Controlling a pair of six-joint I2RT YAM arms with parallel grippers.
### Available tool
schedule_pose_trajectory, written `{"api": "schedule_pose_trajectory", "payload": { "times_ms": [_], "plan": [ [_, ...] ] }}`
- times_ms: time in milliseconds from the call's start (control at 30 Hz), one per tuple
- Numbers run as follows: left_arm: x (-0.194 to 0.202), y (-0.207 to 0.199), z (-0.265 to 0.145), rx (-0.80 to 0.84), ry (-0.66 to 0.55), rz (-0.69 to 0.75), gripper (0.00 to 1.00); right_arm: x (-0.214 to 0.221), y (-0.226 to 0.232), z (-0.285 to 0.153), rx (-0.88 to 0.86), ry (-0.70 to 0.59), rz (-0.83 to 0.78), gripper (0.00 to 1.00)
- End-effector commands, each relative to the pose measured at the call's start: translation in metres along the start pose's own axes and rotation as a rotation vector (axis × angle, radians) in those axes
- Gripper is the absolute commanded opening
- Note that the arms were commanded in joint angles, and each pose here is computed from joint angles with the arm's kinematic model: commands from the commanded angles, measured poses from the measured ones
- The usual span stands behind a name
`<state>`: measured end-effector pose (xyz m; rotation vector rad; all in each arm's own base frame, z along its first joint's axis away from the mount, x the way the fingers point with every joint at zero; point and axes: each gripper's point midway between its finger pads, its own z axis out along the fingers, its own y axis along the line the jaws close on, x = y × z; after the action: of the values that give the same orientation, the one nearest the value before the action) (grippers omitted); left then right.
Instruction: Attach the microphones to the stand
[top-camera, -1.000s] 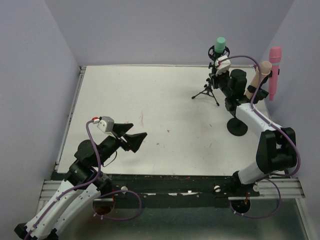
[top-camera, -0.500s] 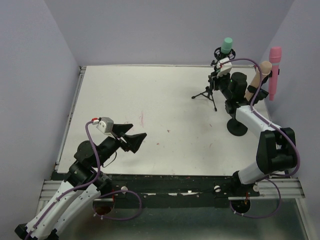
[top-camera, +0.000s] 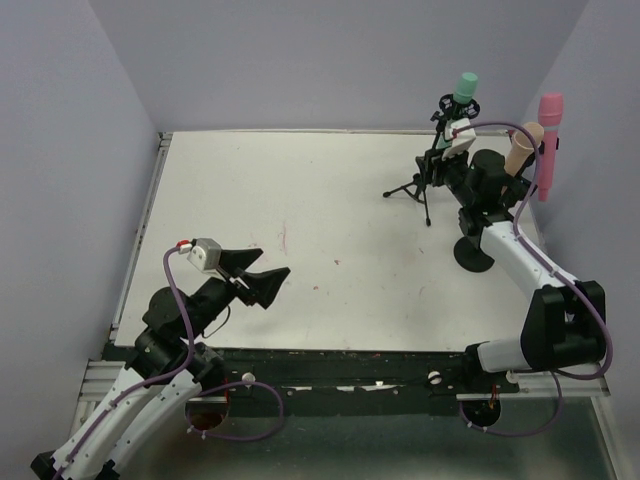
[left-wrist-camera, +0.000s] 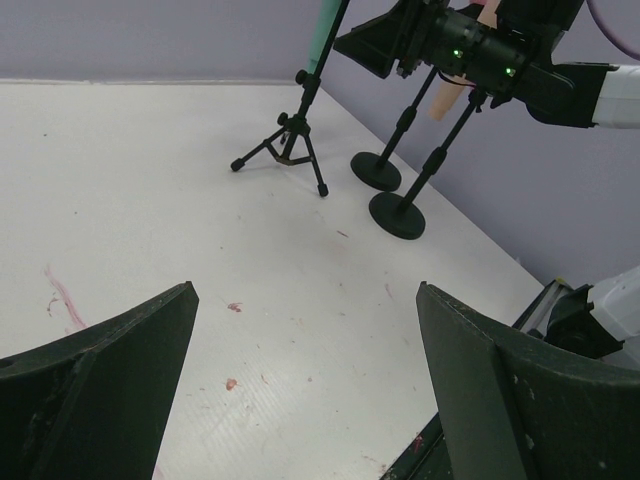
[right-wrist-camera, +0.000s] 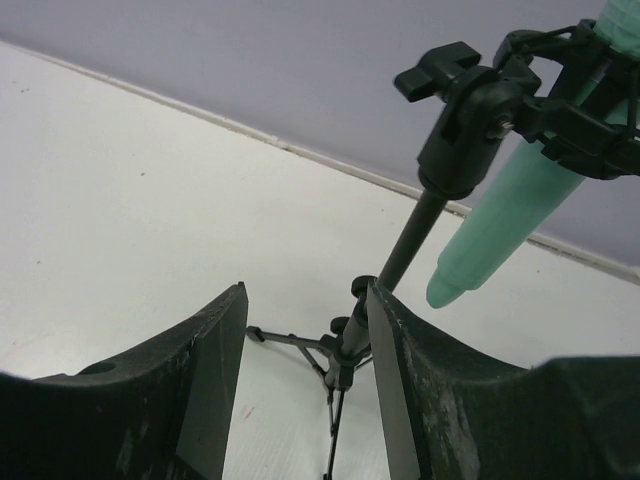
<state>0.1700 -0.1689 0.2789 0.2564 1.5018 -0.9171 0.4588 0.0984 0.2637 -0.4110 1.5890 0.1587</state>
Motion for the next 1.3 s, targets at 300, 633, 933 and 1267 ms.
{"api": "schedule_pose_trajectory", "payload": {
  "times_ms": [300, 633, 933, 1267],
  "plan": [
    [-0.005, 0.001, -0.009, -0.014, -0.017, 0.017, 0.98, 0.017, 0.017, -0.047, -0.088, 0.122, 0.040, 0.64],
    [-0.037, 0.005, 0.007, -0.107, 0.088, 0.105, 0.98, -0.019, 0.092, -0.135, -0.549, 0.191, -0.058, 0.79],
    [-0.102, 0.063, 0.010, -0.382, 0.095, 0.232, 0.98, -0.115, 0.030, -0.193, -0.117, 0.093, 0.052, 1.00],
    [-0.104, 0.038, 0.001, -0.282, 0.040, 0.199, 0.98, -0.145, 0.011, -0.210, 0.035, -0.008, 0.199, 1.00]
  ]
}}
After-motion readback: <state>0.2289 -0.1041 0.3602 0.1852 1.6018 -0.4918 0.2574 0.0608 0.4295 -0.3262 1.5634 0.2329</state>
